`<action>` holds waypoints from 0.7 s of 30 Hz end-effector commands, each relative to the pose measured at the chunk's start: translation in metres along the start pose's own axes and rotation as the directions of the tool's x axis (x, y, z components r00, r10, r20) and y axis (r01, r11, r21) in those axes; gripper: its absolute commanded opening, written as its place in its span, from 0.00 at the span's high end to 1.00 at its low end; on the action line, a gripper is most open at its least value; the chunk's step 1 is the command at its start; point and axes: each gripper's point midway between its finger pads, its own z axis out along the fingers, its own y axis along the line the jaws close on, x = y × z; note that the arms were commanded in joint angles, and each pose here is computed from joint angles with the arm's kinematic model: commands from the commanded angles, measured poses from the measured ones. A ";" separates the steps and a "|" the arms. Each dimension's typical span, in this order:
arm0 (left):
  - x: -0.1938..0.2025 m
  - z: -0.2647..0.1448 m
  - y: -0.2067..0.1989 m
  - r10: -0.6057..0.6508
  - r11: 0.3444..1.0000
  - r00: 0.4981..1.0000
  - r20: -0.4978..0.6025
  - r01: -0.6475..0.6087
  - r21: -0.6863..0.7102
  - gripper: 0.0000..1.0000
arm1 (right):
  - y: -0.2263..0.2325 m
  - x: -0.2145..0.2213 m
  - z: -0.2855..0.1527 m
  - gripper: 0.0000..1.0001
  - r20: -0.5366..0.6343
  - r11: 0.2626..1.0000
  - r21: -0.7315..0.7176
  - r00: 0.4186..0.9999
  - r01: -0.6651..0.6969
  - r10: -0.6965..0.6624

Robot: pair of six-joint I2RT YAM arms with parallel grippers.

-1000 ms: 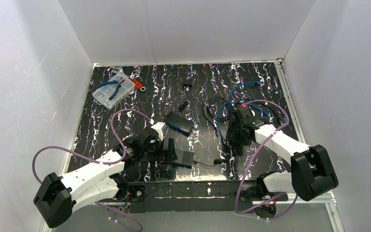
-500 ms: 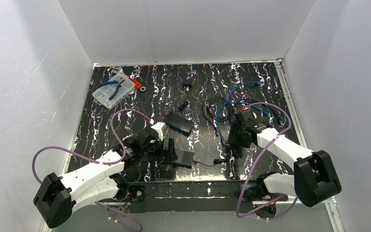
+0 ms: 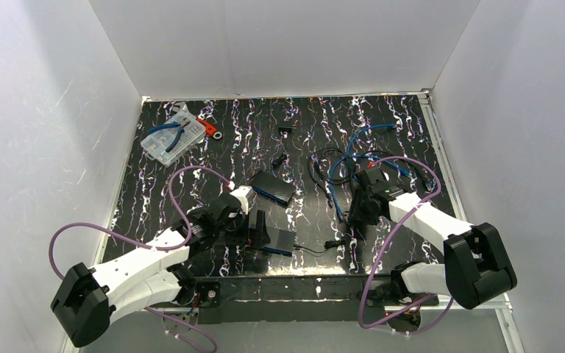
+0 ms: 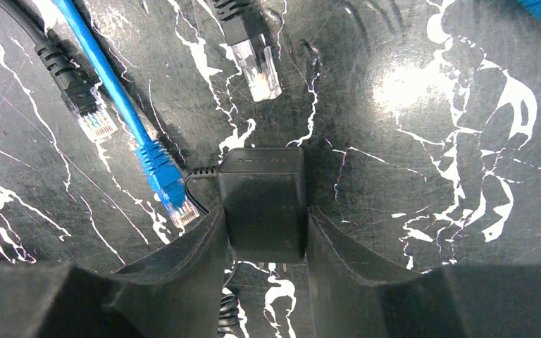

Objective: Insert the plug into the switch port
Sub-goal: Pick up the power from the center of the board.

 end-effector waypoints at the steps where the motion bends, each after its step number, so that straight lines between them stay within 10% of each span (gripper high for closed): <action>1: -0.007 -0.004 -0.005 0.016 1.000 1.000 0.020 -0.016 0.014 0.02 | 0.000 -0.005 0.001 0.71 0.006 1.000 0.009 1.000 0.016 -0.016; 8: -0.026 -0.015 -0.012 0.012 1.000 0.998 0.062 -0.012 0.001 0.02 | 0.012 -0.012 -0.018 0.99 0.044 0.997 -0.071 0.998 0.043 -0.040; 21: -0.056 -0.033 -0.023 0.003 1.000 0.988 0.152 -0.002 -0.005 0.02 | 0.043 -0.050 -0.102 0.99 0.257 0.964 -0.212 0.961 0.158 -0.101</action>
